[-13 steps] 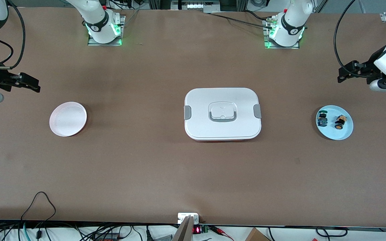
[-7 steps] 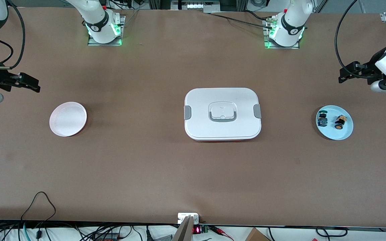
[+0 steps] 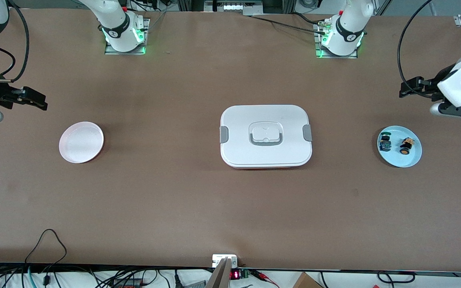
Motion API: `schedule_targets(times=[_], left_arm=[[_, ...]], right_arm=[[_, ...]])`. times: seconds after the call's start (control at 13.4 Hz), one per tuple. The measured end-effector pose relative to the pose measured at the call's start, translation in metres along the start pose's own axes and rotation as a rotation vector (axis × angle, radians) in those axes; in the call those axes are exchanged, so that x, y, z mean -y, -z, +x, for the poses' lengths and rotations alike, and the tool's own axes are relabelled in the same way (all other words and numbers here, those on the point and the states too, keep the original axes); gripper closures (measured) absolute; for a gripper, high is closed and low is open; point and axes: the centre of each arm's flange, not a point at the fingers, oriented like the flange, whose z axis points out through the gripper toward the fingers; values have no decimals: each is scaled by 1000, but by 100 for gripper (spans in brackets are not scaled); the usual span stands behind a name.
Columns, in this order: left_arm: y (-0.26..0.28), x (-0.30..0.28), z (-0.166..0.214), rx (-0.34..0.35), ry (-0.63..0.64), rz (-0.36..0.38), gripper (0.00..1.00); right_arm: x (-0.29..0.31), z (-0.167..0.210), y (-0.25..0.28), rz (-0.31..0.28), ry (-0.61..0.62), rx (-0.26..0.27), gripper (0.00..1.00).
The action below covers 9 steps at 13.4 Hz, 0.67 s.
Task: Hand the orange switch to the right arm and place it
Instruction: 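Move the left gripper down over the orange switch on the blue plate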
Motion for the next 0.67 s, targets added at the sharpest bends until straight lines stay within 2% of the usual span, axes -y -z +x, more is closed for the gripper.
schedule_targets(times=[0.07, 0.22, 0.37, 0.67], left_arm=[[-9, 5, 5, 17, -15, -3, 0], [-27, 19, 14, 53, -145, -15, 1], [-46, 39, 21, 89, -335, -31, 1], [-99, 85, 36, 154, -719, -119, 0]], right_arm=[[0, -1, 1, 0, 0, -3, 0], [-1, -2, 3, 2, 0, -21, 0], [-1, -5, -1, 6, 0, -57, 0], [-3, -18, 12, 10, 1, -62, 0]])
